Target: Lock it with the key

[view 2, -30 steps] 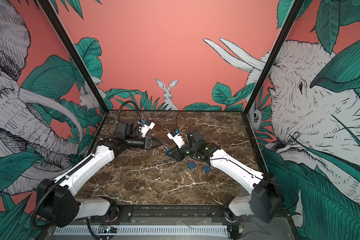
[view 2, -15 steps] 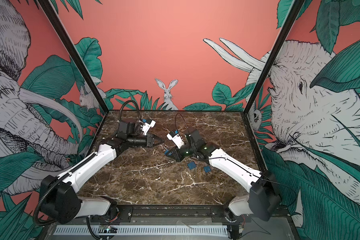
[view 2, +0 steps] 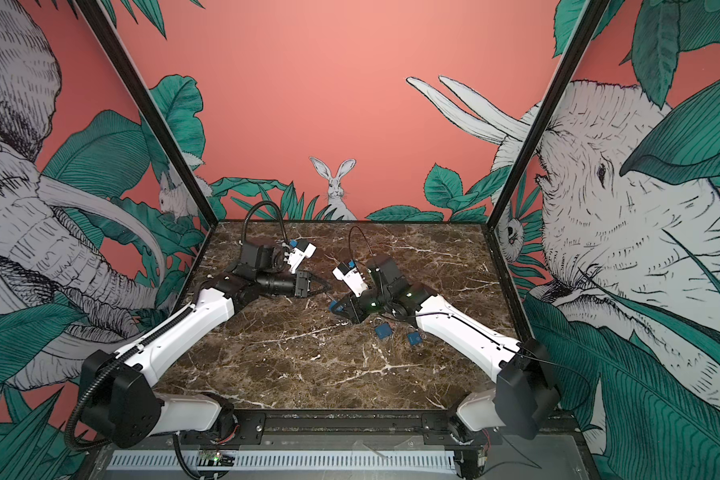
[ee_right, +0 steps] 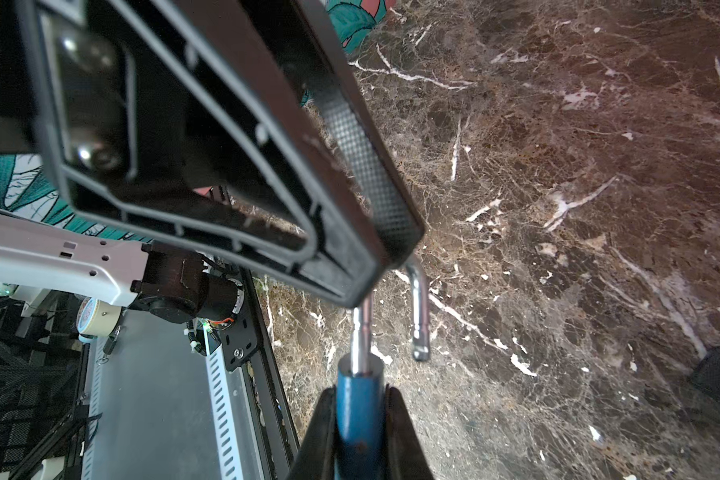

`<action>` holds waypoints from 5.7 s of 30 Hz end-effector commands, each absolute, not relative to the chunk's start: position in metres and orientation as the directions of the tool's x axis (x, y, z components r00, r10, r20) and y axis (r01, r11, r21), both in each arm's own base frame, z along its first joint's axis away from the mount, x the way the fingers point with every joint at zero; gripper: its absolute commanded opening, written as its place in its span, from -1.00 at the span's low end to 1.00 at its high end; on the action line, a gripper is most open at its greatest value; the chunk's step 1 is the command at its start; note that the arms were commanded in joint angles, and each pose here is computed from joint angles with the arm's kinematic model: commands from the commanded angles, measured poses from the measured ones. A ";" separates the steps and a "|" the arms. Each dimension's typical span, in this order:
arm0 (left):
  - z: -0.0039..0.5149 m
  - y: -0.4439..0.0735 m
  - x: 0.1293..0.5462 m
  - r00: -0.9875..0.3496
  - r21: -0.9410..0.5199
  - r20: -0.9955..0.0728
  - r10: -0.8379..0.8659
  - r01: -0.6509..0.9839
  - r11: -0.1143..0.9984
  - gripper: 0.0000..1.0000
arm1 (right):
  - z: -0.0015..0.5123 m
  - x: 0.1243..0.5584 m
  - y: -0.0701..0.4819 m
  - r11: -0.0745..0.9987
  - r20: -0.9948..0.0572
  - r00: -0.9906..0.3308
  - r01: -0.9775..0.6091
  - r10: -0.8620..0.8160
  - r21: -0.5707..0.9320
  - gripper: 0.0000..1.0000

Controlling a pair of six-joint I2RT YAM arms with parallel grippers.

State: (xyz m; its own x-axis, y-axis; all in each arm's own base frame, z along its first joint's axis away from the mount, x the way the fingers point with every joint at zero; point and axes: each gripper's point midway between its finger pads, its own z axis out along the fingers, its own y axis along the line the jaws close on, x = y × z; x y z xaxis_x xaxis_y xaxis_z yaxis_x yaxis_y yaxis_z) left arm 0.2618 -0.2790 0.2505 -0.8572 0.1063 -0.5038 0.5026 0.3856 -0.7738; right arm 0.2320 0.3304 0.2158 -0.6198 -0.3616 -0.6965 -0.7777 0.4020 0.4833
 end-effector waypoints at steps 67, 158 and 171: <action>0.292 -0.258 0.238 -0.810 -0.795 -0.581 0.074 0.585 0.158 -0.46 | 0.273 0.226 0.338 0.198 -0.735 -0.631 -0.776 -0.248 0.599 -1.00; 0.222 -0.293 0.133 -0.865 -0.866 -0.417 0.278 0.471 0.168 -1.00 | 0.367 0.218 0.350 -0.095 -0.702 -0.712 -0.697 -0.027 0.711 -1.00; 0.245 -0.288 0.152 -0.825 -0.803 -0.522 0.217 0.561 0.199 -1.00 | 0.333 0.221 0.351 -0.025 -0.678 -0.731 -0.678 -0.077 0.734 -1.00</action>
